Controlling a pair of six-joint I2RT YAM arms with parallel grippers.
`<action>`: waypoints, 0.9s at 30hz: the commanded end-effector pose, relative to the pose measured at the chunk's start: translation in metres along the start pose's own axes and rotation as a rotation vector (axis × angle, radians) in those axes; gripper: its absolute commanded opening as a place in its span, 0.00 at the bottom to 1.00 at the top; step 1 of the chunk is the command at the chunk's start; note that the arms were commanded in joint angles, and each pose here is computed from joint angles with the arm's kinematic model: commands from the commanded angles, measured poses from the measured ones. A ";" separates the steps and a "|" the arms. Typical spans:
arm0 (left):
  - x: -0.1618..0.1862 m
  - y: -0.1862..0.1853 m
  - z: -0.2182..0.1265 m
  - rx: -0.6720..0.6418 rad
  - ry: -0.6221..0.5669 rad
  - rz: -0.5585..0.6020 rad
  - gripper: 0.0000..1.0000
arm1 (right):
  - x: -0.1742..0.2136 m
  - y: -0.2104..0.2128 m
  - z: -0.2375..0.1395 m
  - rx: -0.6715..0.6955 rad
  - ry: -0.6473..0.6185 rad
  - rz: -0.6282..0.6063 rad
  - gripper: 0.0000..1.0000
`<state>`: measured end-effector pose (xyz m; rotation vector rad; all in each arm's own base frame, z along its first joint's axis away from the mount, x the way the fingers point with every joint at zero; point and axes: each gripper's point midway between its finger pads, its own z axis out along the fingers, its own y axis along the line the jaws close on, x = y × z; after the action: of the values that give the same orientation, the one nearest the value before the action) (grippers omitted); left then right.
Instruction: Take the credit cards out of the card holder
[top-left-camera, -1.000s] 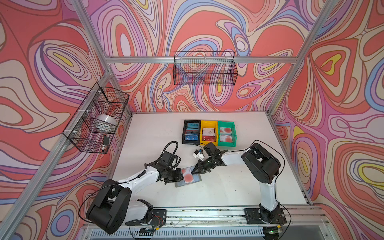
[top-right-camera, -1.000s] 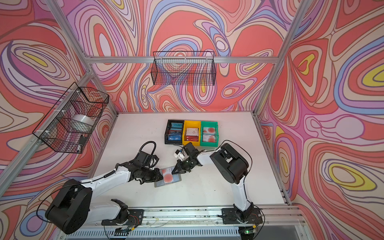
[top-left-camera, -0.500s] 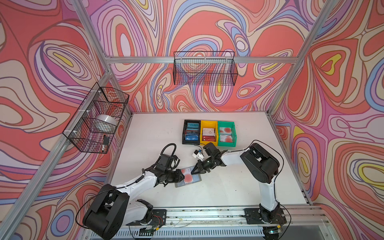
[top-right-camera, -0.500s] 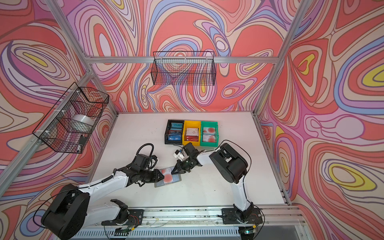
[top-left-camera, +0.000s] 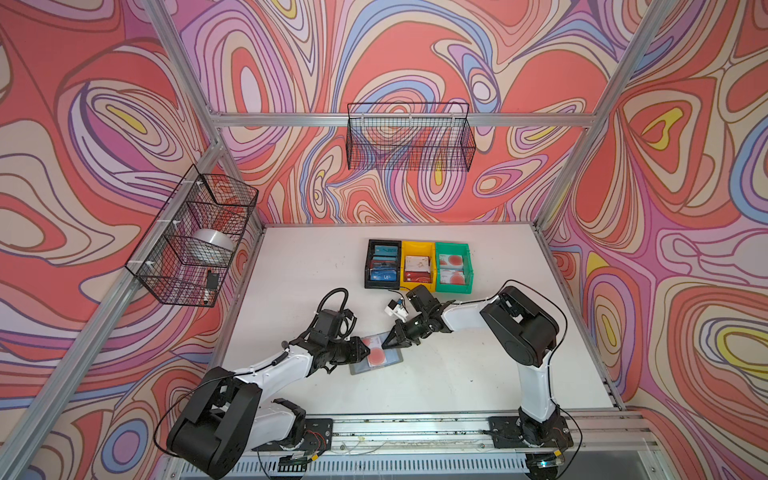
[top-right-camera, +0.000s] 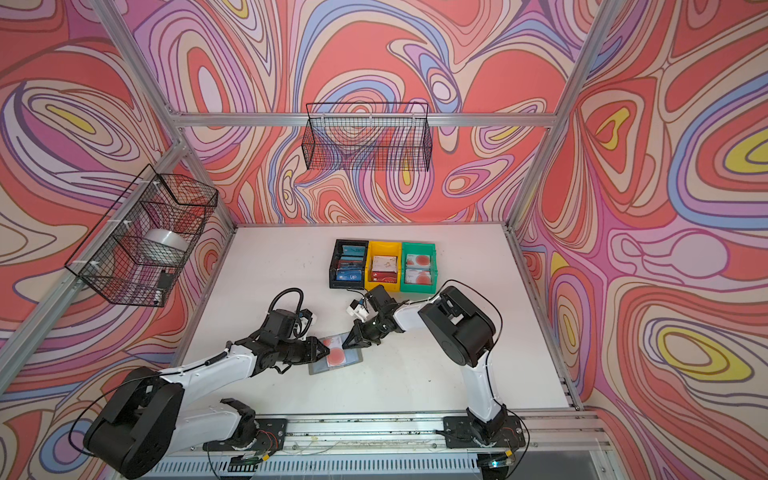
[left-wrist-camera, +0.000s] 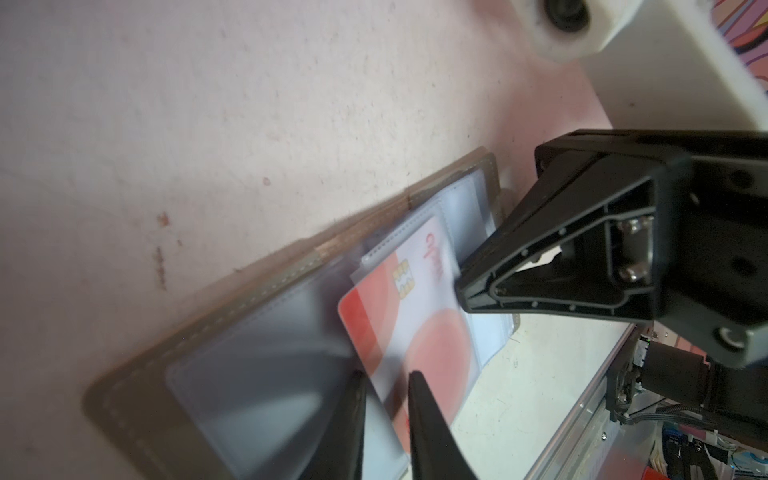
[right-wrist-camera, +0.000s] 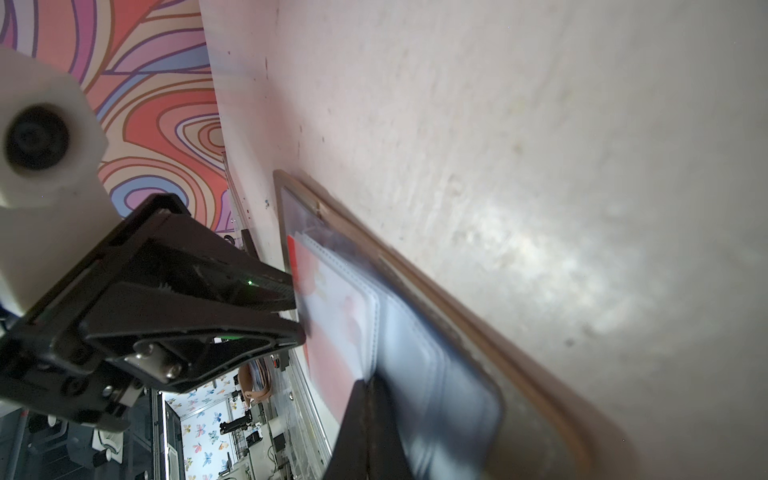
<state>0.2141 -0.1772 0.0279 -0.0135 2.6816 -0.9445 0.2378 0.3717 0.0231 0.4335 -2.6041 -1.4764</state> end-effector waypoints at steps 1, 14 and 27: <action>0.003 0.004 0.002 0.011 0.001 -0.029 0.22 | 0.012 -0.027 0.009 0.062 0.022 0.061 0.00; 0.001 0.007 -0.001 0.021 -0.025 -0.054 0.20 | 0.012 -0.027 0.010 0.061 0.026 0.065 0.00; 0.003 0.008 0.002 0.033 -0.022 -0.072 0.16 | 0.012 -0.028 0.011 0.061 0.027 0.067 0.00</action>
<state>0.2151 -0.1754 0.0245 -0.0823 2.6535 -1.0004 0.2371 0.3727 0.0227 0.4345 -2.5907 -1.4864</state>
